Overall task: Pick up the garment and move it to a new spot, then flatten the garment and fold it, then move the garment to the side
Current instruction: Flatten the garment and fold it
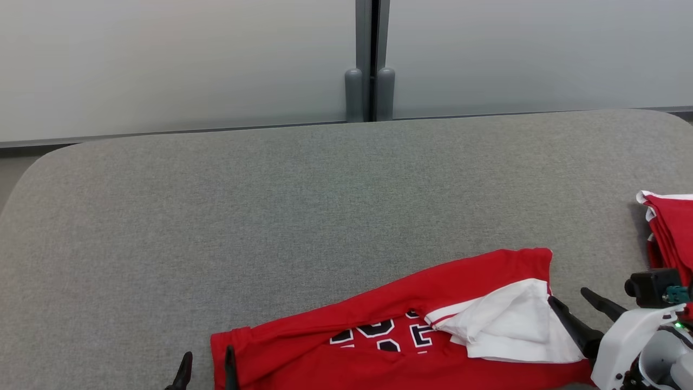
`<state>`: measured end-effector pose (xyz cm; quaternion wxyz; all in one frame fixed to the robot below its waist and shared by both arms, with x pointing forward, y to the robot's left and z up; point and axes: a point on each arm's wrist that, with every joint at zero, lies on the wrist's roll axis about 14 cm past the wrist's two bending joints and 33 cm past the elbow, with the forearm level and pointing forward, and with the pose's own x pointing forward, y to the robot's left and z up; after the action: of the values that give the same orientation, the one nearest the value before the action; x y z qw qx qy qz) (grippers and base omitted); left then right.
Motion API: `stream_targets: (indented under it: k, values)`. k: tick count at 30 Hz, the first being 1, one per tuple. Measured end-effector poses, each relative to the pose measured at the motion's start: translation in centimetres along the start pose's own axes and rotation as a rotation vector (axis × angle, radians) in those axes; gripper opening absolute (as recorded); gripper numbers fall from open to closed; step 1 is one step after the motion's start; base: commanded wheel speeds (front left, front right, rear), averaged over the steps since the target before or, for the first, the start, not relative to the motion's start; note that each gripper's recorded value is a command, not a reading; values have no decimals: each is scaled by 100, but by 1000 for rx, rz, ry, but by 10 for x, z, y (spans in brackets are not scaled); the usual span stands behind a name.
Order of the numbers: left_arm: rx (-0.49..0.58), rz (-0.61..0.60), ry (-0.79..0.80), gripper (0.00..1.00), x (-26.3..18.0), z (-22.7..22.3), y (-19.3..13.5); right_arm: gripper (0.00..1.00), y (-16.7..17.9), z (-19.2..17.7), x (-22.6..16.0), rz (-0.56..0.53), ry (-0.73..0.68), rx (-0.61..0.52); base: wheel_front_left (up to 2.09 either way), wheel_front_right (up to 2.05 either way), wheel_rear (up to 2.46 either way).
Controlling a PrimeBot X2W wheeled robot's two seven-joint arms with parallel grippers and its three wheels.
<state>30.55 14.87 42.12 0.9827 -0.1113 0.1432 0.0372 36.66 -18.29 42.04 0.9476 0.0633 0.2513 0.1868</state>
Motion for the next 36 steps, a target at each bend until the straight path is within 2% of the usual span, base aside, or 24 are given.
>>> stream_targets:
  k: [12,20,21,22,24,27,32,36]
  values:
    - [-39,37,-78,100,-3,12,-3,100,-8,-41,24,-46,188,-4,0,0,0]
    - [-32,45,-107,100,-1,17,3,100,11,-45,33,3,238,54,0,0,0]
    - [-32,46,-108,100,-1,17,4,24,16,-45,34,17,243,57,0,0,0]
    - [-31,45,-111,100,-1,18,4,0,24,-43,35,42,243,74,0,0,0]
    - [-32,45,-116,100,-1,19,5,0,41,-35,37,87,213,158,0,0,0]
    - [-33,48,-122,100,-3,19,10,0,32,-25,29,70,177,200,0,0,0]
    - [-36,30,-150,100,-7,25,10,0,-14,-8,2,-36,119,221,0,0,0]
    - [-29,9,-164,100,-9,28,8,0,-64,10,-27,-163,58,225,0,0,0]
